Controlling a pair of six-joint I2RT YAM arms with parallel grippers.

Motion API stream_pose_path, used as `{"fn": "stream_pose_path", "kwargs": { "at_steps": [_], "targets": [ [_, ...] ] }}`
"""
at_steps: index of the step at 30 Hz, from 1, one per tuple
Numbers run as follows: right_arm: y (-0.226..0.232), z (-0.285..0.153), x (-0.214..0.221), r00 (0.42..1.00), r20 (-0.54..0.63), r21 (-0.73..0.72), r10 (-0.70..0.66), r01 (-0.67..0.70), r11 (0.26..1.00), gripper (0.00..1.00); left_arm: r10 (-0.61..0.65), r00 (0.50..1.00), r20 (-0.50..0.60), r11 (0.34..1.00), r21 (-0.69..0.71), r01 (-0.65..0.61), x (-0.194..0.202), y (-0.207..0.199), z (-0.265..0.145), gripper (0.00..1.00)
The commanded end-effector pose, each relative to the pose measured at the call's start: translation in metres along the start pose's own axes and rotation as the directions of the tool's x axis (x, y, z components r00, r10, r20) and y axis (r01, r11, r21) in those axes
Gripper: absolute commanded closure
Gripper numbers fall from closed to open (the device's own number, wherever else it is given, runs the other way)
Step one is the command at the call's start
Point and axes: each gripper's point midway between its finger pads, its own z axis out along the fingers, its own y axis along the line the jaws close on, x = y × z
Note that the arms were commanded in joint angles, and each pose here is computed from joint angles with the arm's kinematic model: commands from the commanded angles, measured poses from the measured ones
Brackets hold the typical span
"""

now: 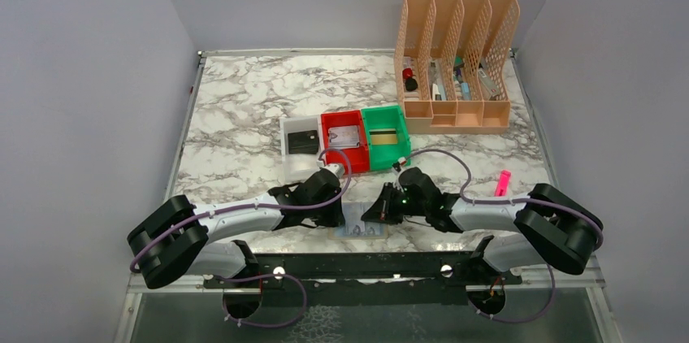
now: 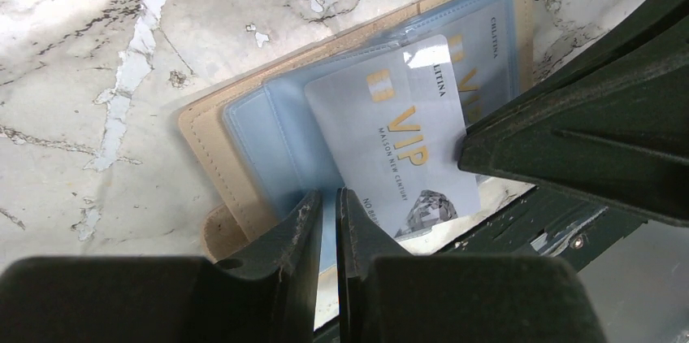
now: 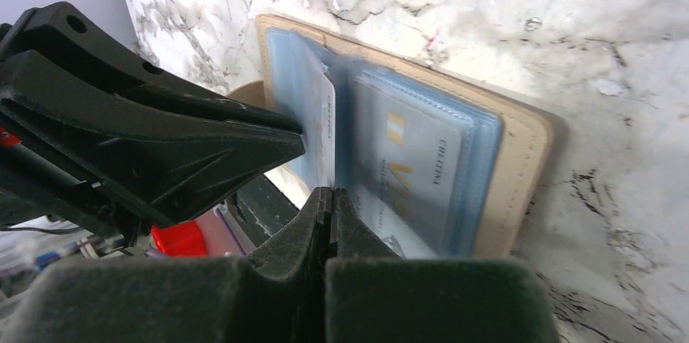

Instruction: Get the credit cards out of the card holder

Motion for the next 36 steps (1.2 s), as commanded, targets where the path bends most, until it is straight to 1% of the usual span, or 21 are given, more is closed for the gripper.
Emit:
{"fn": "stream_pose_path", "kwargs": {
  "at_steps": [1, 5, 9, 13, 17, 19, 22, 23, 27, 32, 36],
  "targets": [
    [-0.006, -0.006, 0.005, 0.999, -0.033, -0.005, -0.011, 0.011, 1.000, 0.99, 0.011, 1.000, -0.029, 0.992, -0.122, -0.014, 0.013, 0.029, 0.001, 0.84],
    [-0.012, -0.007, 0.005, 1.000, -0.028, 0.009, 0.000, 0.000, 1.000, 0.99, 0.008, 1.000, -0.019, 0.992, -0.123, -0.010, 0.012, 0.029, -0.002, 0.84],
    [-0.007, -0.002, 0.007, 0.999, -0.052, -0.020, 0.003, -0.004, 1.000, 0.99, 0.006, 1.000, 0.021, 0.996, -0.092, -0.004, 0.002, 0.020, -0.008, 0.82],
    [-0.009, 0.005, 0.010, 0.997, -0.079, -0.020, 0.014, -0.015, 1.000, 0.99, 0.021, 0.996, 0.085, 1.000, -0.010, -0.020, -0.018, -0.004, -0.022, 0.76],
    [-0.012, 0.007, 0.010, 0.997, -0.072, -0.009, 0.027, -0.028, 1.000, 0.98, 0.026, 0.985, 0.173, 0.995, 0.088, -0.041, -0.040, -0.029, -0.037, 0.69],
    [-0.012, 0.007, 0.009, 0.997, -0.071, -0.008, 0.028, -0.029, 1.000, 0.98, 0.026, 0.980, 0.196, 0.988, 0.144, -0.055, -0.044, -0.040, -0.040, 0.66],
    [-0.013, 0.006, 0.009, 0.997, -0.065, -0.005, 0.030, -0.030, 1.000, 0.98, 0.019, 0.985, 0.171, 0.976, 0.210, -0.055, -0.039, -0.050, -0.033, 0.65],
    [-0.013, 0.006, 0.008, 0.998, -0.061, -0.003, 0.031, -0.031, 1.000, 0.98, 0.014, 0.989, 0.148, 0.977, 0.207, -0.045, -0.035, -0.049, -0.028, 0.65],
    [-0.012, 0.005, 0.007, 0.998, -0.055, -0.003, 0.030, -0.031, 1.000, 0.98, -0.010, 0.997, 0.076, 0.989, 0.148, -0.001, -0.019, -0.035, -0.010, 0.65],
    [-0.011, 0.005, 0.008, 0.998, -0.063, -0.010, 0.026, -0.027, 1.000, 0.97, -0.013, 0.999, 0.030, 0.997, 0.077, 0.010, -0.007, -0.018, 0.002, 0.64],
    [-0.007, 0.004, 0.008, 0.998, -0.061, -0.033, 0.025, -0.027, 0.999, 0.94, -0.015, 1.000, 0.010, 1.000, 0.026, 0.015, 0.002, -0.005, 0.003, 0.65]
  ]
}}
